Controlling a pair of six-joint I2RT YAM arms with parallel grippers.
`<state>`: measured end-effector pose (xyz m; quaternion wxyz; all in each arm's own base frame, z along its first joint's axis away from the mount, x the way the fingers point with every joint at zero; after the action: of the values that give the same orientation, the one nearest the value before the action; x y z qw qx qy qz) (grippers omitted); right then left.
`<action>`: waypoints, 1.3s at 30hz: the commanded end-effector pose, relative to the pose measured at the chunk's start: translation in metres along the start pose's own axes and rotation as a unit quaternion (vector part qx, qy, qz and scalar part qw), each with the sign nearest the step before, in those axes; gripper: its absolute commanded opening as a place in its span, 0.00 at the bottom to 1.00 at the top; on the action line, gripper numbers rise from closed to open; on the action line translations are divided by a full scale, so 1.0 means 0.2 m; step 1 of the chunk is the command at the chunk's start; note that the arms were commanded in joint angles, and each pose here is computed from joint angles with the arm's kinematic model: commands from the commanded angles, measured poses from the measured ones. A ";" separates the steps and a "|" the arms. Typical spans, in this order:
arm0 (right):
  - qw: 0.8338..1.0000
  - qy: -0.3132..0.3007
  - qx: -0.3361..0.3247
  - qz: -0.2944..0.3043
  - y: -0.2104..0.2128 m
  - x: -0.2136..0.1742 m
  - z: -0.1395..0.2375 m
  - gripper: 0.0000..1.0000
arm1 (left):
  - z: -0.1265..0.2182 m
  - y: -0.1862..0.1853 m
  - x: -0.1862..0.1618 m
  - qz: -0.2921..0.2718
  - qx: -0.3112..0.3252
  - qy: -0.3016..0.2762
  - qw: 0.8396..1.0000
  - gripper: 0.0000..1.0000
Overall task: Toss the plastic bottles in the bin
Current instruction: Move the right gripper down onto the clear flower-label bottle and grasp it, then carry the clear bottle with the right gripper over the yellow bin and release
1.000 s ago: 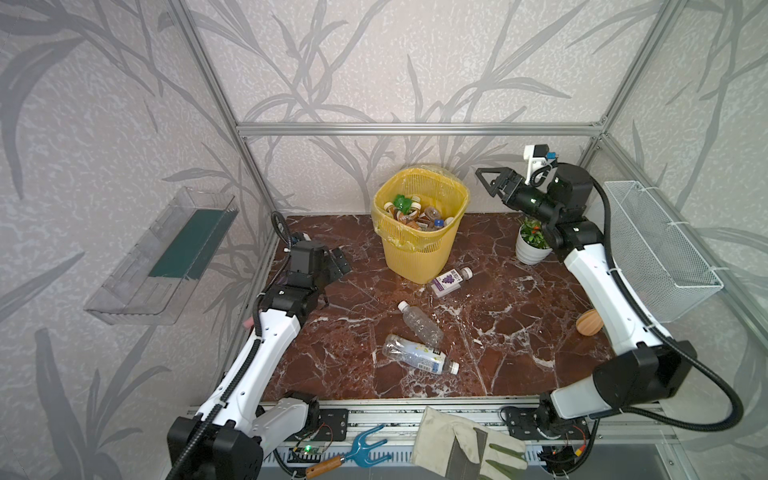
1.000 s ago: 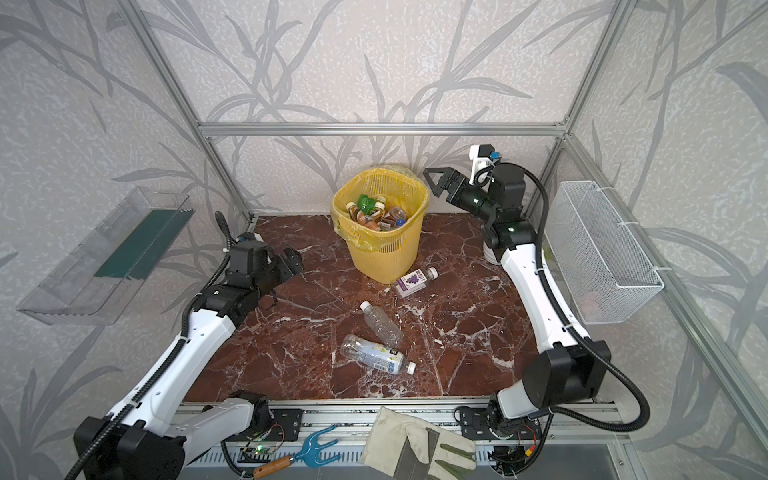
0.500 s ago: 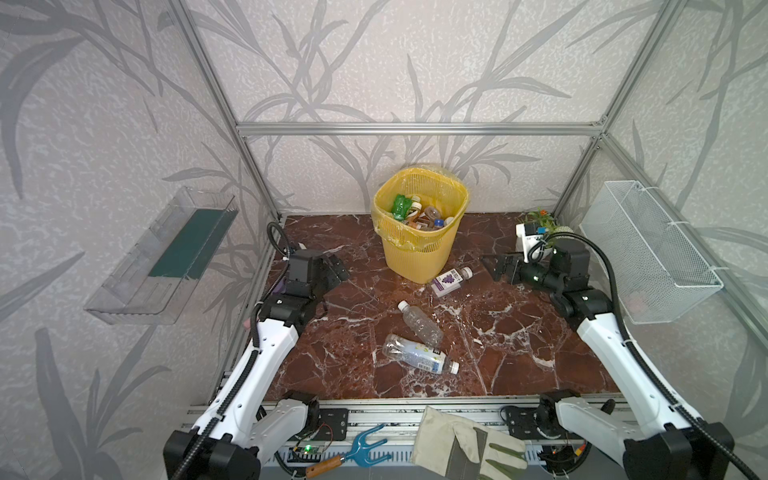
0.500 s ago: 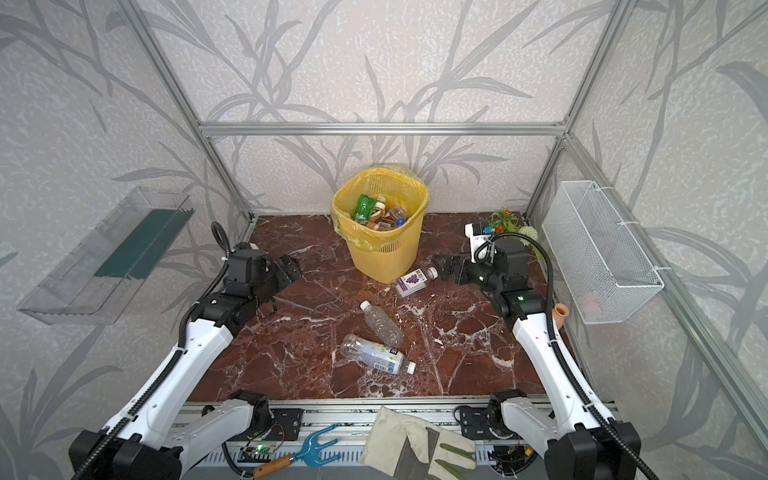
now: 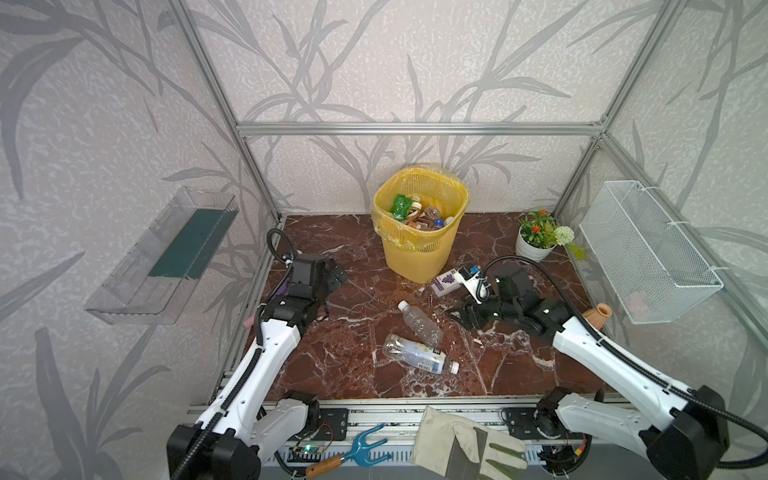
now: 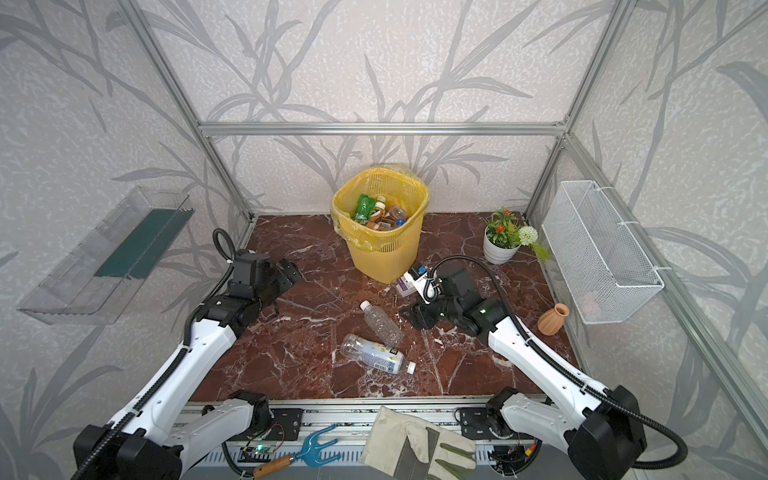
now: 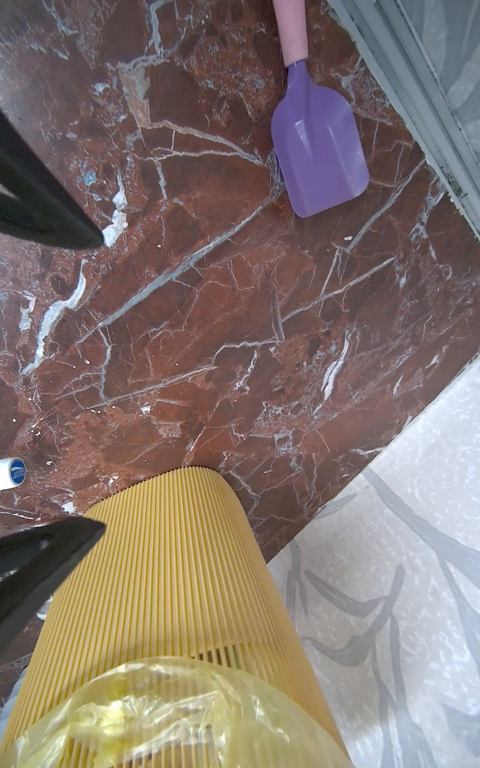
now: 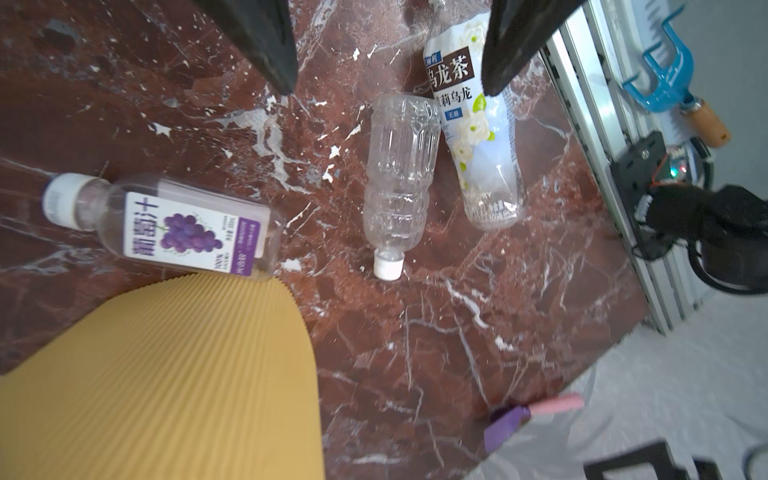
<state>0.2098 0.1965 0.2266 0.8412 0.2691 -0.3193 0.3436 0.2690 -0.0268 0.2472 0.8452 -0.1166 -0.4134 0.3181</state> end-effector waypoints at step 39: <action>0.911 0.353 0.029 0.210 0.49 -0.33 -0.72 0.71 | -0.01 0.06 0.01 0.003 0.032 -0.017 0.999 0.99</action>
<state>0.1545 0.3258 0.1132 0.7989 0.0967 -0.0620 0.5905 0.2683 -0.0215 0.2429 0.8426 -0.1010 -0.4140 0.3293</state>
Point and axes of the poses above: each gripper's point midway between its finger pads, its own z axis back along the fingers, its own y axis along the line the jaws close on, x = y × z, the point moved 7 cm from there along z, back along the fingers, and after that the axes turned 1 degree about -z, right-handed, at the moved point
